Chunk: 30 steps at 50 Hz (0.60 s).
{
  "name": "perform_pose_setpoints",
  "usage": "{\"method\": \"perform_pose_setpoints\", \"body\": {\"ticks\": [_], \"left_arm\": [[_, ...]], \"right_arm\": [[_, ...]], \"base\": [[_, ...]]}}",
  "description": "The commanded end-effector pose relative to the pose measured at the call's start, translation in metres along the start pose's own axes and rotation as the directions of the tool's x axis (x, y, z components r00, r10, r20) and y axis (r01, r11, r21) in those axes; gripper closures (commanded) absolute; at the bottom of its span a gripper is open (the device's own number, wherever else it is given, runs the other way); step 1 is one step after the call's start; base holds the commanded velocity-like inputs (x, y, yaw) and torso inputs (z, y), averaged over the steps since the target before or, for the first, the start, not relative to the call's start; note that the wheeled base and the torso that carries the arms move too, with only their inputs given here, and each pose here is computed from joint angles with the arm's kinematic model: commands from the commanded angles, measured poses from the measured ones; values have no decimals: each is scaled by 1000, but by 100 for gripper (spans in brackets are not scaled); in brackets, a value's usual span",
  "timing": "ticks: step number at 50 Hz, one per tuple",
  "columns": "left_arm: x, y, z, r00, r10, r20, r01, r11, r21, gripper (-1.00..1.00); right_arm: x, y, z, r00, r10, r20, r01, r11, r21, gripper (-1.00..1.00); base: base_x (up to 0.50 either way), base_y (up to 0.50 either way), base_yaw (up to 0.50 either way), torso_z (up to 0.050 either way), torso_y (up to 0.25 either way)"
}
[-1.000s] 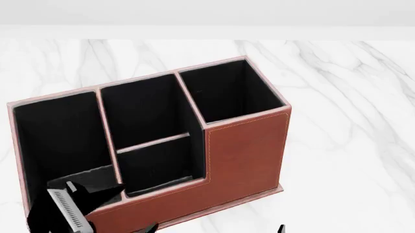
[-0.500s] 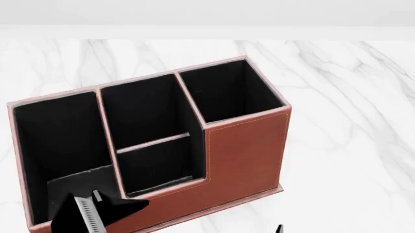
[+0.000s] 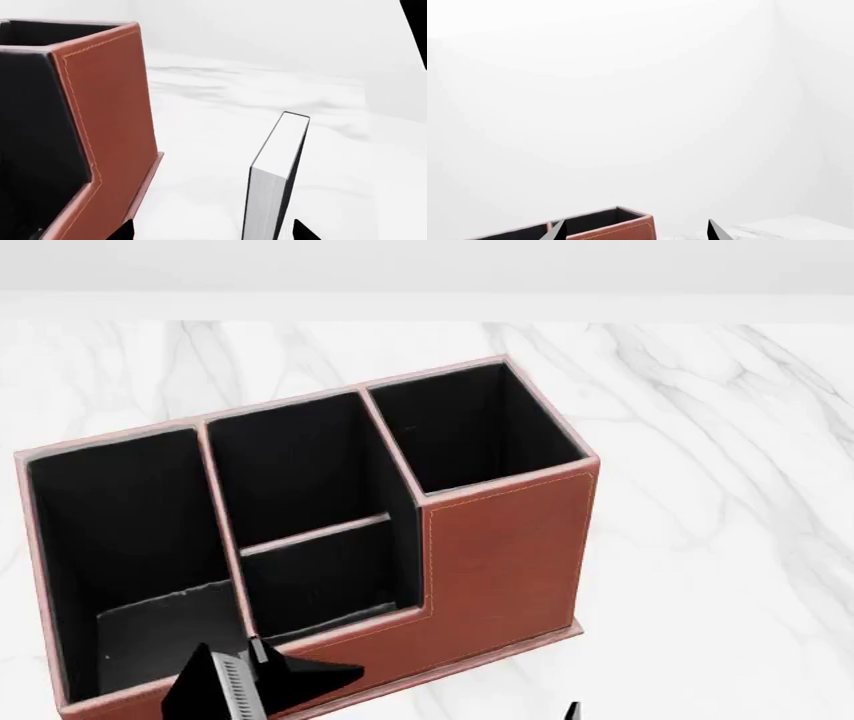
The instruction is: Pick up the book and place it in the back compartment of the caddy.
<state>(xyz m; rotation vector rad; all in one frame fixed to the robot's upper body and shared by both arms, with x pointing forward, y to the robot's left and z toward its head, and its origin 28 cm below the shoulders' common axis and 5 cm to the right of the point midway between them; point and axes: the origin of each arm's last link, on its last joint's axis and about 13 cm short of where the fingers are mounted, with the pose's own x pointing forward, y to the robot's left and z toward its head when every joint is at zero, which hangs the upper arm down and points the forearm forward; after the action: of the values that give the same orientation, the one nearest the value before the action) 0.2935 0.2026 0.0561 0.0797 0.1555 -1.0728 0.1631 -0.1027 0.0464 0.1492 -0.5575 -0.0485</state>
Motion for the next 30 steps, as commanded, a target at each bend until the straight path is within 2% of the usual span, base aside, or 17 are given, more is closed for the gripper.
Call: {"method": "perform_pose_setpoints", "body": {"ticks": [1,19,30], "left_arm": [[10,-3,-2,999,-39,-9,39,999,3,-100],[29,2,-7,997,-73,-1,72,997,-27,-100],[40,5,-10,996,-79,-35,78,996,-34,-100]], "right_arm": [[0,0,-1,1000,2,-2,-2,1000,-1,-100],[-1,1,-2,1000,11,-7,-11,1000,-1,-100],[-1,1,-2,1000,10,-7,-10,1000,-1,-100]], "base": [[0,0,0,0,0],[0,0,0,0,0],[0,0,0,0,0]]}}
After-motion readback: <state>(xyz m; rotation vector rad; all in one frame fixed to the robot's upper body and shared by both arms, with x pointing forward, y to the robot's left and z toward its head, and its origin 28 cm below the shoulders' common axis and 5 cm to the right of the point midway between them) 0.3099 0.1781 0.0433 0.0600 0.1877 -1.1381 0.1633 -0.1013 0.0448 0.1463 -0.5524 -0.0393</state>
